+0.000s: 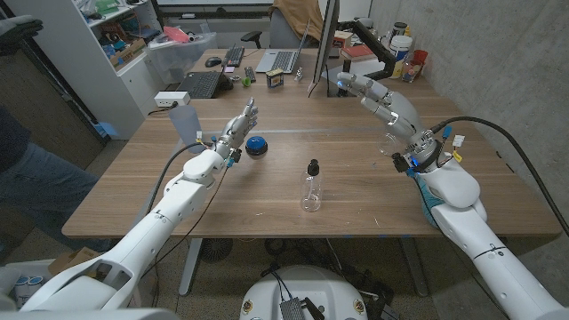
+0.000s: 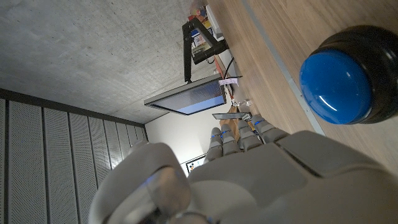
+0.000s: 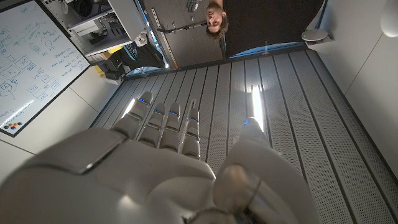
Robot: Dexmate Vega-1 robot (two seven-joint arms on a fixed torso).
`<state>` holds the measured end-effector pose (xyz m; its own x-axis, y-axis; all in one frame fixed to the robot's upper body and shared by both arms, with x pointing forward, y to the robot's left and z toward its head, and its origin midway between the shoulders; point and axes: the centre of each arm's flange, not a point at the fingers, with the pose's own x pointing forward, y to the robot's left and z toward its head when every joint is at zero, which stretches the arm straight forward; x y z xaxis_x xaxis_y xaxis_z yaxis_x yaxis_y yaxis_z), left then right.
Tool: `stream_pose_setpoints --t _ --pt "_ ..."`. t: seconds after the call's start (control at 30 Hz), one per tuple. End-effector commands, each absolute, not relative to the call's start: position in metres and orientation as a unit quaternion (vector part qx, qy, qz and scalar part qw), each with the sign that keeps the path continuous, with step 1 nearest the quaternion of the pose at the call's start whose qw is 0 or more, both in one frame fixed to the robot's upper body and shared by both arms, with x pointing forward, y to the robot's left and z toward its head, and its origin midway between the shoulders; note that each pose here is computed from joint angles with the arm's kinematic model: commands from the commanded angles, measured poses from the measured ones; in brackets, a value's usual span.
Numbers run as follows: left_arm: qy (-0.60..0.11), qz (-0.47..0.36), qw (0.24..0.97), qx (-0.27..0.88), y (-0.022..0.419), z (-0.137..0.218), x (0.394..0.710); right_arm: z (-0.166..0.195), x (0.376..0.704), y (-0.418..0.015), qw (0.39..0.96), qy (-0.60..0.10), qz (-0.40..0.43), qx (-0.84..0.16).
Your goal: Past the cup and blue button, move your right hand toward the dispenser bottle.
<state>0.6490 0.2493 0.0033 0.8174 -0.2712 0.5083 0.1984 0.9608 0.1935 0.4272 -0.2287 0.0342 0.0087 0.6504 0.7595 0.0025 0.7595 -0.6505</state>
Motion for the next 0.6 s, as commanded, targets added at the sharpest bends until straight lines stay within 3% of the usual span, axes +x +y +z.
stream_pose_setpoints --t 0.03,0.6 --pt "-0.278 -0.127 0.950 0.067 0.246 0.004 0.649 0.036 0.421 -0.221 0.650 -0.659 0.245 -0.289" --pt "-0.280 -0.130 0.949 0.066 0.245 0.005 0.649 0.039 0.423 -0.203 0.638 -0.644 0.255 -0.338"
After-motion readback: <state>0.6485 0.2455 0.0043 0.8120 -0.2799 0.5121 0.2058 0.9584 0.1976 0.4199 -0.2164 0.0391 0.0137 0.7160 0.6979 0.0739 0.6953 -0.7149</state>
